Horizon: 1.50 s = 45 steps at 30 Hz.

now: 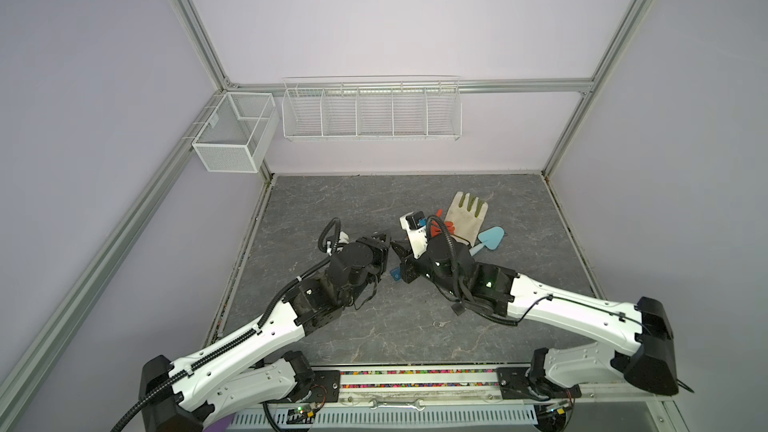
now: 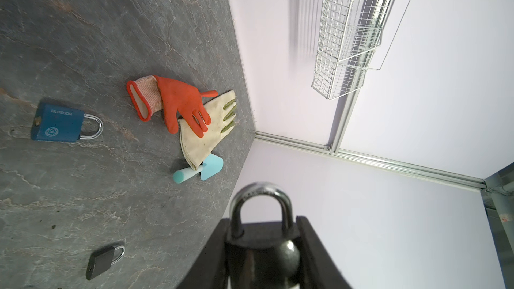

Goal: Unlock with the key

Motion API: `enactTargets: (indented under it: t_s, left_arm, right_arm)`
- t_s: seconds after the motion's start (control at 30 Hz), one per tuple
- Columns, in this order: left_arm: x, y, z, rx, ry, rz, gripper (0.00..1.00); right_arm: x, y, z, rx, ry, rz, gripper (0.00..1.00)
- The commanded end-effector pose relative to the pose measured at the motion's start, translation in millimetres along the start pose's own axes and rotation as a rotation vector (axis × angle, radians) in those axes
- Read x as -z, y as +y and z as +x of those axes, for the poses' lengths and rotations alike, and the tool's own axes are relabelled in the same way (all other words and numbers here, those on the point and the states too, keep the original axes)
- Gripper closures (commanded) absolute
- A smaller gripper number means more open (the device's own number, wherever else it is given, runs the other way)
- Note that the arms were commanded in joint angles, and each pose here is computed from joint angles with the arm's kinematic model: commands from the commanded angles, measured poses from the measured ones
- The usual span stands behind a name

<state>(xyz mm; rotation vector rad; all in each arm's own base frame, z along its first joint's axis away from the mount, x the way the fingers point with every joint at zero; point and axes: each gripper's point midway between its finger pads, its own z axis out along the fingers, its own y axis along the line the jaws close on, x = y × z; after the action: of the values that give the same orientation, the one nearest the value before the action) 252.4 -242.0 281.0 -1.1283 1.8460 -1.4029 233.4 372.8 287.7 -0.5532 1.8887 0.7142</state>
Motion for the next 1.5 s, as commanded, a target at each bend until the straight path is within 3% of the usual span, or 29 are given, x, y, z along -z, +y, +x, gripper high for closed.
enactTargets:
  t_s: [0.0, 0.33, 0.5, 0.67, 0.93, 1.23, 1.47]
  left_arm:
    - [-0.7, -1.1, -6.0, 0.025, -0.030, 0.019, 0.59]
    - [0.8, -2.1, -9.2, 0.030, -0.044, 0.021, 0.61]
    - [0.9, -2.1, -9.3, 0.031, -0.045, 0.022, 0.68]
    - [2.5, -2.9, -11.2, 0.028, -0.051, 0.027, 0.82]
    - [2.9, -12.9, -4.8, -0.025, -0.017, 0.077, 1.00]
    - [3.6, -9.7, -0.4, -0.061, 0.014, 0.084, 1.00]
    - [4.3, -9.6, 3.0, -0.044, 0.037, 0.101, 1.00]
  right_arm:
    - [-3.2, 5.3, -6.0, -0.022, -0.034, -0.027, 0.93]
    - [-3.9, 2.3, -3.0, -0.009, -0.034, -0.014, 0.94]
    - [-3.9, 3.6, -3.4, -0.005, -0.033, -0.018, 0.93]
    - [-1.4, 6.7, -5.3, -0.031, -0.034, -0.043, 0.93]
    - [1.2, 15.3, -10.8, -0.229, -0.001, -0.167, 0.94]
    - [5.1, 19.9, -24.3, -0.489, 0.027, -0.278, 0.94]
    - [13.9, 20.5, -40.0, -0.590, 0.010, -0.339, 0.94]
